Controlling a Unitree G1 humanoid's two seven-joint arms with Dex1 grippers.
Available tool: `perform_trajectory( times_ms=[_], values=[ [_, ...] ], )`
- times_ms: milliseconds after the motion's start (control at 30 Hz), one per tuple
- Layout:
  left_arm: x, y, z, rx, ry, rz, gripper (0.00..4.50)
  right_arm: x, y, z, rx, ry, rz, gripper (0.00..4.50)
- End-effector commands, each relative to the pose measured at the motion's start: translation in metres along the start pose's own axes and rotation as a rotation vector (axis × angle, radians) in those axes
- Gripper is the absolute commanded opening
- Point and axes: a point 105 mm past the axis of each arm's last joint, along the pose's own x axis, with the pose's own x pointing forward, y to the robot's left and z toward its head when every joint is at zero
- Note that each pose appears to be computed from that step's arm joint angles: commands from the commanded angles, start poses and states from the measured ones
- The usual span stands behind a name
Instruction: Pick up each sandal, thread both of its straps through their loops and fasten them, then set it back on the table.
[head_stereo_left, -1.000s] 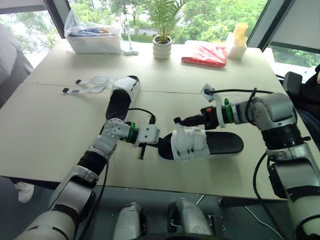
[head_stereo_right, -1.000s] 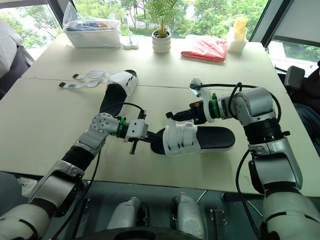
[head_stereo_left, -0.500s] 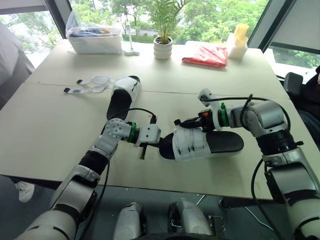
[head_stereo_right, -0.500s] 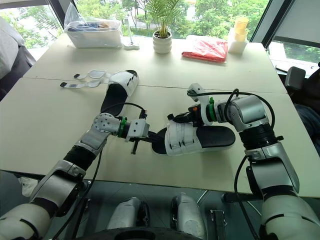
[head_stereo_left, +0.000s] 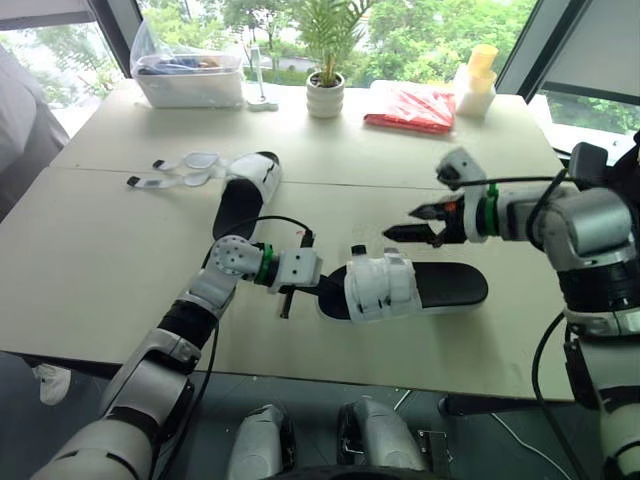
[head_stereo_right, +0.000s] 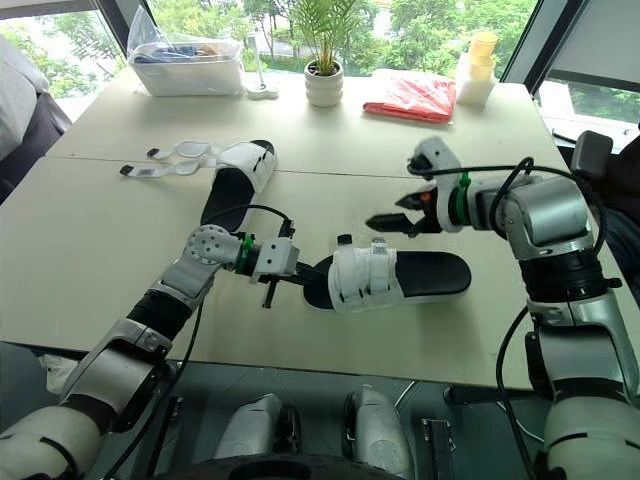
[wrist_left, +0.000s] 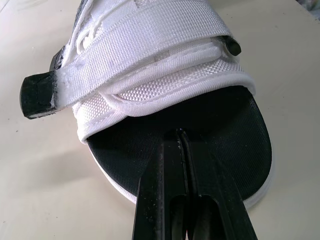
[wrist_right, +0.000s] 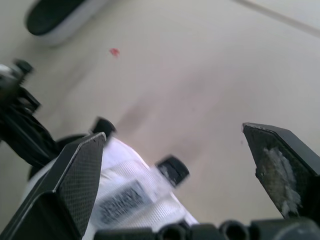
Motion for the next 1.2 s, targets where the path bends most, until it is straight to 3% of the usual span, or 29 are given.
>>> perform_trajectory(
  times_ms=[33,100,300,333,567,700,867,967,1200],
  values=[
    [0.010,-0.021,-0.022,-0.068,0.073,-0.078,0.00,0.011,0.033,0.018,-0.104,-0.062,0.105,4.16],
    [0.010,-0.021,-0.022,-0.067,0.072,-0.080,0.00,0.021,0.045,0.005,-0.168,-0.007,0.128,3.50],
    [0.010,-0.020,-0.021,-0.064,0.070,-0.075,0.00,0.044,0.034,-0.050,-0.348,0.213,0.066,0.35],
    [0.010,-0.020,-0.020,-0.064,0.070,-0.075,0.00,0.045,0.030,-0.055,-0.371,0.232,0.054,0.06],
    [0.007,-0.020,-0.022,-0.065,0.074,-0.066,0.00,0.047,-0.019,-0.053,-0.387,0.220,-0.123,0.06],
    [0.000,-0.015,-0.015,-0.092,0.041,-0.015,0.00,0.026,-0.001,-0.025,-0.323,0.057,-0.049,0.06],
    [-0.029,0.008,0.026,-0.171,-0.098,0.140,0.00,-0.021,0.022,0.004,-0.159,-0.184,-0.039,0.06],
    [-0.057,0.006,0.055,-0.283,-0.204,0.137,0.83,-0.057,0.040,-0.004,-0.082,-0.231,0.011,0.92],
    [-0.092,-0.010,0.098,-0.385,-0.277,0.030,4.29,-0.083,0.061,-0.055,0.024,-0.165,0.056,4.48]
  ],
)
